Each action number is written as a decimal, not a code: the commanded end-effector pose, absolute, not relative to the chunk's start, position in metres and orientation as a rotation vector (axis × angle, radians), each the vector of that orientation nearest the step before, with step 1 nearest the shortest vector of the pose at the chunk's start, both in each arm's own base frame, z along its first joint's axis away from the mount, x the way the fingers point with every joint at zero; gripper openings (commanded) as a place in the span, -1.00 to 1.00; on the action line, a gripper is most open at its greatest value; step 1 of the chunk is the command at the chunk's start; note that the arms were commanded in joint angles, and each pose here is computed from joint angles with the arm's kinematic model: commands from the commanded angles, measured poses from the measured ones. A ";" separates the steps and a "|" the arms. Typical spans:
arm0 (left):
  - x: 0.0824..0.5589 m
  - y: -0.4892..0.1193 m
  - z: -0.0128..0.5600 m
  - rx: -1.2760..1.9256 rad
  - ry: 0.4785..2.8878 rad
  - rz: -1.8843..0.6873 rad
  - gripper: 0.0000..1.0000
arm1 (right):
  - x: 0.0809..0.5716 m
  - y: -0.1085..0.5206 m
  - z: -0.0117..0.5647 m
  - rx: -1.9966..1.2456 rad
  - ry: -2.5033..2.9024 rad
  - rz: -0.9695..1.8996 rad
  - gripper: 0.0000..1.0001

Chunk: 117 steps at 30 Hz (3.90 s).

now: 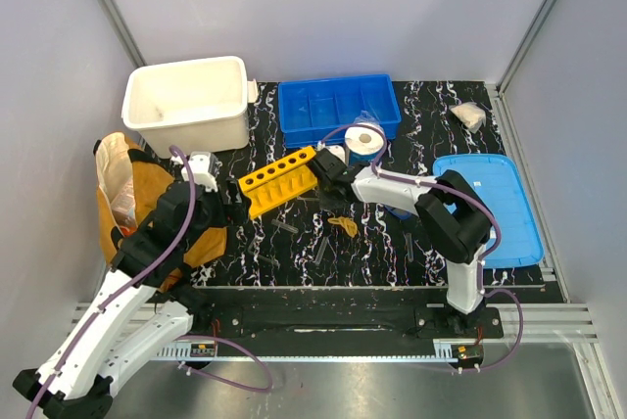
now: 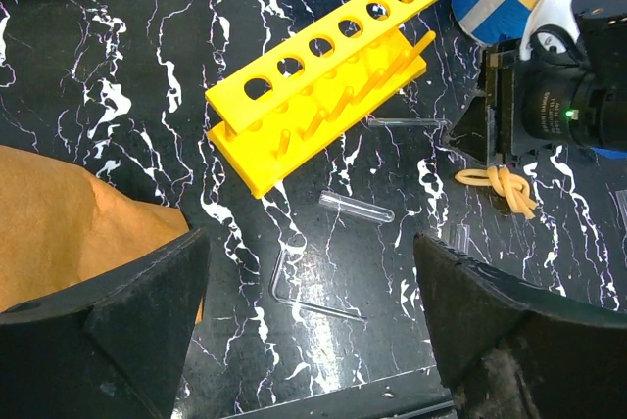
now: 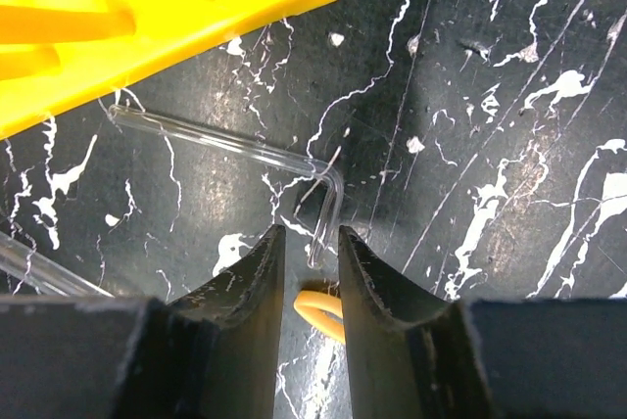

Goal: Organize the chemistry lab equipment

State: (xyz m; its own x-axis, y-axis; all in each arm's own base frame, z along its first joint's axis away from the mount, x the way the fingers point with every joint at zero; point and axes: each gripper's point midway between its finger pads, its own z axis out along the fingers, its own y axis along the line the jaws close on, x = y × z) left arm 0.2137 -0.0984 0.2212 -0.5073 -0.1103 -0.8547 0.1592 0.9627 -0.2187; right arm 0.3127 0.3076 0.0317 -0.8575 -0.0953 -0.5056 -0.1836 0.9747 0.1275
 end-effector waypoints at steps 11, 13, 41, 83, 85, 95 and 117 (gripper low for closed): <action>0.218 -0.099 0.234 -0.001 2.013 -0.356 0.75 | 0.321 0.298 0.011 -0.160 2.582 0.065 -0.52; 0.218 -0.099 0.234 -0.001 2.014 -0.354 0.75 | 0.320 0.297 0.012 -0.166 2.581 0.065 -0.63; 0.206 -0.108 0.245 0.058 1.944 -0.456 0.78 | 0.322 0.274 0.013 -0.159 2.562 -0.102 -0.67; 0.202 -0.114 0.246 0.074 1.935 -0.508 0.79 | 0.456 0.242 0.255 0.207 2.006 0.014 -0.87; 0.203 -0.114 0.245 0.073 1.934 -0.507 0.79 | 0.482 0.241 0.267 0.275 1.955 0.038 -0.88; 0.204 -0.116 0.242 0.078 1.951 -0.505 0.79 | 0.573 0.233 0.233 0.506 1.871 0.034 -0.88; 0.207 -0.120 0.233 0.088 1.991 -0.501 0.79 | 0.625 0.219 0.138 0.836 1.879 0.094 -0.84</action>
